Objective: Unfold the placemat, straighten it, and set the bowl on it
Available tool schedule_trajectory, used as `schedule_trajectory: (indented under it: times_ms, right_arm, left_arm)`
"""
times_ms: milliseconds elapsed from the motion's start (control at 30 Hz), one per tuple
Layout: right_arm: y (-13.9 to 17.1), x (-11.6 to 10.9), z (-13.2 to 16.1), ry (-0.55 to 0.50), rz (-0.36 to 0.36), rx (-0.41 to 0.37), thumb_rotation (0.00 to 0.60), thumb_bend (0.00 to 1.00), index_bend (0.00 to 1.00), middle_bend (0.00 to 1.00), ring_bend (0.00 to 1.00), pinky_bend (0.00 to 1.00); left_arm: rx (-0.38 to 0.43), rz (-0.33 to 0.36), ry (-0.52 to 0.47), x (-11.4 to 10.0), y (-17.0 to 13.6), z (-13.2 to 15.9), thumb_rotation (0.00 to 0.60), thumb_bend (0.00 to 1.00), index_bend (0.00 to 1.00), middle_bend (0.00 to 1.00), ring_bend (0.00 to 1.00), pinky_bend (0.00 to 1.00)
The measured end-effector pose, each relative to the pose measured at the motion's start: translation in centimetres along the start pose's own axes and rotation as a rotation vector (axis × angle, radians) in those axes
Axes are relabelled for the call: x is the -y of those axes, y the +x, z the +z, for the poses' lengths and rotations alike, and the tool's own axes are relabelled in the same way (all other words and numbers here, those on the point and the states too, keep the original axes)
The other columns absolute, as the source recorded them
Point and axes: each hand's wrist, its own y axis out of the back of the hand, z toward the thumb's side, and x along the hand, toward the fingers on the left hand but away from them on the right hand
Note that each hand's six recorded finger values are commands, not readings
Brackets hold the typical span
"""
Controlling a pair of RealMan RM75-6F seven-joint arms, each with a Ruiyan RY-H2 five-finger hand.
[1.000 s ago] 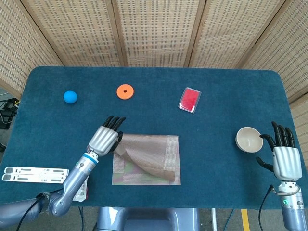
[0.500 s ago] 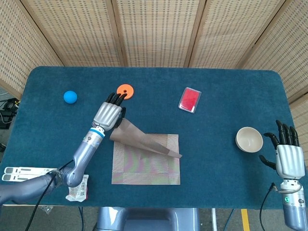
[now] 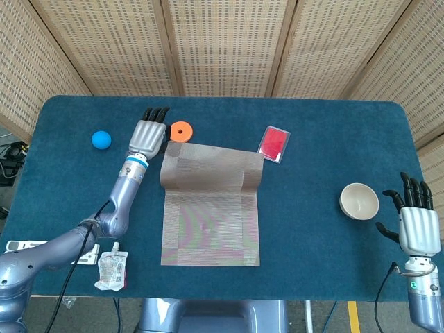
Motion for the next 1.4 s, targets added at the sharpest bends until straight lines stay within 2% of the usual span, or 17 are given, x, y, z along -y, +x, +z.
schedule_trajectory:
  times_ms: [67, 133, 167, 300, 500, 800, 1000, 1233, 1400]
  right_arm:
    - [-0.1, 0.2, -0.1, 0.004, 0.006, 0.003, 0.6, 0.26, 0.35, 0.0, 0.0, 0.0]
    - [-0.1, 0.3, -0.1, 0.005, 0.009, 0.005, 0.6, 0.26, 0.35, 0.0, 0.0, 0.0]
    - [-0.1, 0.3, -0.1, 0.006, 0.01, 0.005, 0.6, 0.26, 0.35, 0.0, 0.0, 0.0]
    - [0.0, 0.3, 0.0, 0.006, 0.007, 0.001, 0.6, 0.26, 0.35, 0.0, 0.0, 0.0]
    - [0.1, 0.4, 0.1, -0.001, 0.013, -0.006, 0.6, 0.25, 0.34, 0.0, 0.0, 0.0]
    - [0.4, 0.6, 0.8, -0.011, 0.022, -0.035, 0.6, 0.24, 0.33, 0.0, 0.0, 0.0]
    - [0.7, 1.0, 1.8, -0.021, 0.033, -0.072, 0.6, 0.23, 0.32, 0.0, 0.0, 0.0]
    - [1.0, 1.5, 2.5, -0.033, 0.063, -0.106, 0.6, 0.18, 0.25, 0.0, 0.0, 0.0]
    - [1.3, 1.8, 3.3, -0.038, 0.076, -0.146, 0.6, 0.14, 0.2, 0.0, 0.0, 0.0]
  left_arm:
    - [-0.018, -0.002, -0.004, 0.2, 0.4, -0.4, 0.6, 0.31, 0.35, 0.0, 0.0, 0.0]
    - [-0.029, -0.003, -0.018, 0.3, 0.7, -0.7, 0.6, 0.21, 0.26, 0.0, 0.0, 0.0]
    - [-0.032, -0.002, -0.024, 0.3, 0.8, -0.7, 0.6, 0.2, 0.23, 0.0, 0.0, 0.0]
    - [-0.036, 0.009, -0.038, 0.1, 0.9, -1.0, 0.6, 0.2, 0.18, 0.0, 0.0, 0.0]
    - [-0.014, 0.024, -0.049, -0.2, 0.0, -1.2, 0.6, 0.2, 0.17, 0.0, 0.0, 0.0]
    - [0.035, 0.051, -0.055, 0.6, -4.1, -2.2, 0.6, 0.2, 0.17, 0.0, 0.0, 0.0]
    - [0.043, 0.047, -0.053, 1.9, -9.8, -4.4, 0.6, 0.2, 0.11, 0.0, 0.0, 0.0]
    - [-0.021, -0.002, -0.061, 4.2, -21.5, -8.2, 0.6, 0.19, 0.0, 0.0, 0.0, 0.0]
    - [-0.041, 0.012, -0.045, 4.1, -26.7, -9.0, 0.6, 0.13, 0.0, 0.0, 0.0, 0.0]
